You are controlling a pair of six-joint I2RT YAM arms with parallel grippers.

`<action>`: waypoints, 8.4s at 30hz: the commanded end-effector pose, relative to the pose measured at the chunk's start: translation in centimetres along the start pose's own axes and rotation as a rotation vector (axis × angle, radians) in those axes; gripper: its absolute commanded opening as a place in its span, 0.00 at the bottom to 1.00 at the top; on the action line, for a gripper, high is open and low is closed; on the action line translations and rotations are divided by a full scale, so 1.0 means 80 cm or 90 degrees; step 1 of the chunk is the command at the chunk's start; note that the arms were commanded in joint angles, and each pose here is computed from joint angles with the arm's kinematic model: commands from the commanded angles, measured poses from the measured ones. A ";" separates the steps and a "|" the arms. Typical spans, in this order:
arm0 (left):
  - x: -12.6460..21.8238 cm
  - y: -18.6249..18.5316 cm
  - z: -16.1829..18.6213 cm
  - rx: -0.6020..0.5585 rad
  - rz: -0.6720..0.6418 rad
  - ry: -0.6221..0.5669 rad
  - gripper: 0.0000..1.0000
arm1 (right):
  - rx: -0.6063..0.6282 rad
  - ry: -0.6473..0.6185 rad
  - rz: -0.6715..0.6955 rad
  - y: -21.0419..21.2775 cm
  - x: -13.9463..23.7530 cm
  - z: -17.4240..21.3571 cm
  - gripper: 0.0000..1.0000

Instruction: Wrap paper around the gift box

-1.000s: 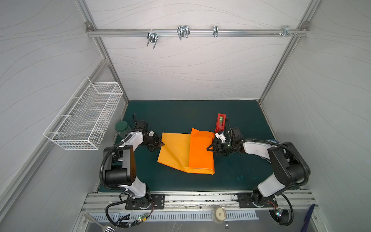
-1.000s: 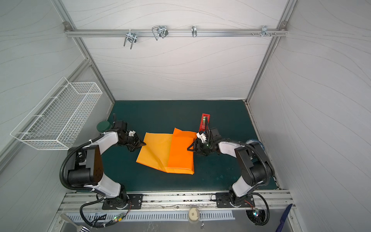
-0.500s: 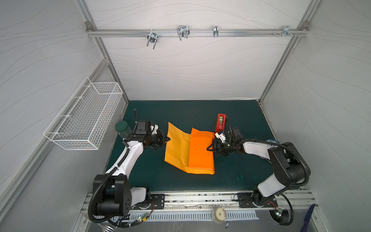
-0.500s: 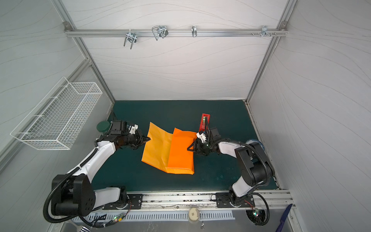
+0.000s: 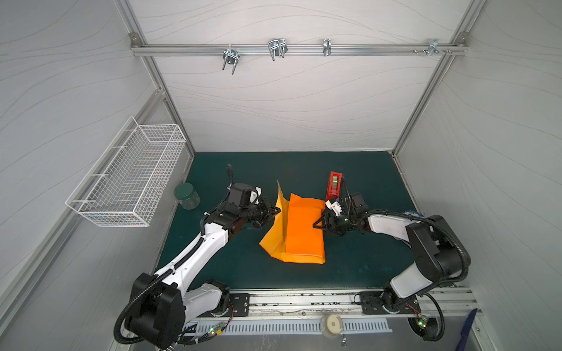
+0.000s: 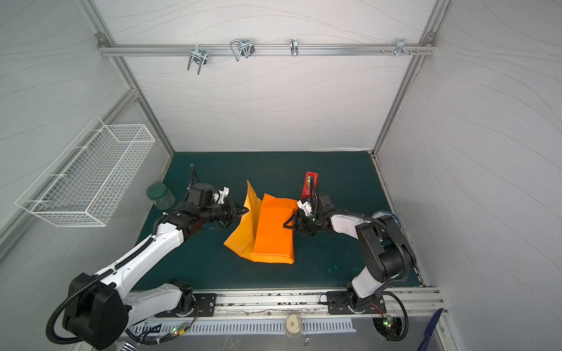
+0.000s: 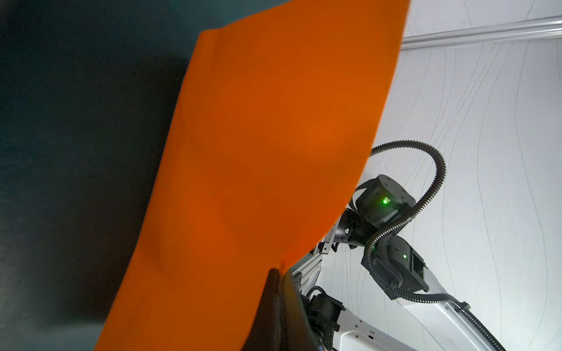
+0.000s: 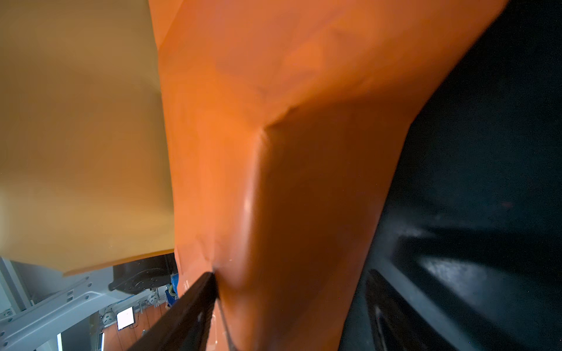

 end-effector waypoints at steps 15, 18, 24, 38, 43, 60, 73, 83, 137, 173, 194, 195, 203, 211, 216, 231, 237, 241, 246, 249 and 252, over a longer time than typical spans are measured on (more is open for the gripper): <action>-0.090 -0.076 -0.001 -0.014 0.046 -0.012 0.00 | -0.043 0.005 0.104 -0.038 -0.011 0.014 0.77; -0.106 -0.075 0.007 -0.013 0.041 -0.002 0.00 | -0.043 0.006 0.105 -0.039 -0.011 0.015 0.77; -0.134 -0.066 0.015 0.000 0.040 0.006 0.00 | -0.045 0.009 0.098 -0.038 -0.012 0.016 0.77; -0.177 -0.040 0.026 0.028 0.046 -0.012 0.00 | -0.051 0.015 0.090 -0.038 -0.014 0.016 0.77; -0.186 -0.028 0.036 0.033 0.039 -0.007 0.00 | -0.053 0.016 0.092 -0.040 -0.014 0.017 0.77; -0.200 0.005 0.058 0.055 0.048 -0.022 0.00 | -0.050 0.017 0.096 -0.041 -0.015 0.019 0.77; -0.203 0.042 0.086 0.076 0.023 -0.010 0.00 | -0.048 0.015 0.100 -0.040 -0.014 0.018 0.78; -0.202 0.059 0.098 0.071 -0.005 0.009 0.10 | -0.048 0.014 0.103 -0.040 -0.014 0.018 0.78; -0.199 0.076 0.109 0.038 -0.056 0.043 0.38 | 0.013 -0.058 -0.022 0.012 0.035 0.026 0.85; -0.100 0.053 0.030 -0.207 -0.194 0.091 0.60 | -0.059 -0.025 0.057 -0.048 0.005 0.030 0.70; -0.121 0.093 0.057 -0.210 -0.217 0.193 0.62 | -0.050 -0.045 -0.020 -0.010 0.028 0.009 0.78; -0.121 0.094 0.058 -0.212 -0.220 0.196 0.62 | -0.049 -0.047 -0.027 -0.006 0.030 0.007 0.78; -0.118 0.099 0.061 -0.221 -0.234 0.207 0.62 | -0.024 -0.064 -0.047 0.019 0.040 -0.002 0.76; -0.119 0.096 0.058 -0.235 -0.234 0.212 0.62 | -0.007 -0.058 -0.020 0.025 0.024 -0.012 0.71; -0.121 0.094 0.058 -0.239 -0.228 0.215 0.62 | 0.003 -0.052 -0.008 0.028 0.014 -0.013 0.68; -0.124 0.078 0.048 -0.234 -0.197 0.198 0.63 | -0.027 -0.029 0.050 -0.014 0.001 0.007 0.56; -0.125 0.071 0.044 -0.228 -0.182 0.194 0.65 | -0.026 -0.025 0.048 -0.016 0.003 0.013 0.56; -0.126 0.067 0.041 -0.228 -0.177 0.195 0.66 | -0.022 -0.024 0.046 -0.014 0.006 0.017 0.56; -0.128 0.066 0.039 -0.230 -0.179 0.198 0.67 | -0.017 -0.020 0.044 -0.013 0.007 0.022 0.56; -0.130 0.064 0.037 -0.227 -0.173 0.199 0.68 | -0.015 -0.018 0.046 -0.014 0.007 0.026 0.56; -0.131 0.057 0.034 -0.215 -0.151 0.193 0.70 | -0.017 -0.014 0.053 -0.018 0.005 0.029 0.56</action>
Point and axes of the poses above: each gripper's point midway between its finger pads, its own x axis back along the fingers, its own y axis along the line the jaws close on, z = x × y, the point moved 6 cm from there along x, back along the fingers, and after that the axes turned 15 degrees about -x, right-handed, at the moved point
